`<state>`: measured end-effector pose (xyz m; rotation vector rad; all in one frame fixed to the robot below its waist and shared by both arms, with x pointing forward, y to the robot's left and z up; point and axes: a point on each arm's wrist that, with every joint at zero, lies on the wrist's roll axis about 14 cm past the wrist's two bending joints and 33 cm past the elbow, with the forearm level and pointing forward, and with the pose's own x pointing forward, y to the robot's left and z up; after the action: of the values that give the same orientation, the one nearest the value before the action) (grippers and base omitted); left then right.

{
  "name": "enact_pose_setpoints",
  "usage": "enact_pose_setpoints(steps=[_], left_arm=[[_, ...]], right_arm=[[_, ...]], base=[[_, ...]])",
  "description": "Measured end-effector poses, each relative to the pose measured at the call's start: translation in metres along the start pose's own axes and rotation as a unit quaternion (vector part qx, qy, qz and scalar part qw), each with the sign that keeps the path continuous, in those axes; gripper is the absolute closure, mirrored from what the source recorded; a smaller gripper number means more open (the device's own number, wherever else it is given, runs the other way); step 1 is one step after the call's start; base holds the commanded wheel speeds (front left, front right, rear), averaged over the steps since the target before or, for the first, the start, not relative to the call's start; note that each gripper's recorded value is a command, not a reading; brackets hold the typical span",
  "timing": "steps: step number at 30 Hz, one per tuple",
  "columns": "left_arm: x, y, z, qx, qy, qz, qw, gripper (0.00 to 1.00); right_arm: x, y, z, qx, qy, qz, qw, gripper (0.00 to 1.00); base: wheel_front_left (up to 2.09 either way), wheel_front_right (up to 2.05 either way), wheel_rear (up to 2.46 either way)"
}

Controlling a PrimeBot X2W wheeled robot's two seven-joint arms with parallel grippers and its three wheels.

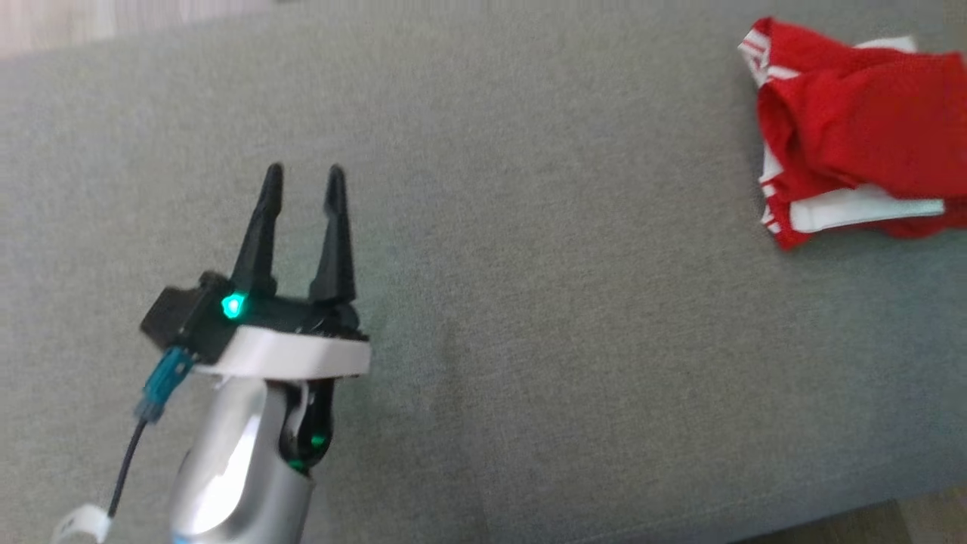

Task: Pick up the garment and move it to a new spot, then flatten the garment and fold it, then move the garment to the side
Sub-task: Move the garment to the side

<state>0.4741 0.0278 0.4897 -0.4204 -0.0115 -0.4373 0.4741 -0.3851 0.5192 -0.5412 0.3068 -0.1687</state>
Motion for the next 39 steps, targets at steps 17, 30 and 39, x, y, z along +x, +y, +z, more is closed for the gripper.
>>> enact_pose_setpoints(steps=[17,30,39], left_arm=[[-0.059,0.005,0.056,0.038,-0.059,0.044,0.997,0.00],[-0.120,0.031,0.039,0.052,-0.029,0.121,0.991,0.00],[-0.124,0.036,0.037,0.046,-0.027,0.132,0.990,0.00]], right_arm=[[-0.087,0.122,0.140,0.279,-0.251,0.097,0.922,0.00],[-0.135,0.181,0.059,0.328,-0.183,0.124,0.919,0.00],[-0.141,0.181,0.059,0.335,-0.186,0.124,0.915,0.00]], base=[[0.00,0.00,0.00],[0.00,0.00,0.00],[0.00,0.00,0.00]])
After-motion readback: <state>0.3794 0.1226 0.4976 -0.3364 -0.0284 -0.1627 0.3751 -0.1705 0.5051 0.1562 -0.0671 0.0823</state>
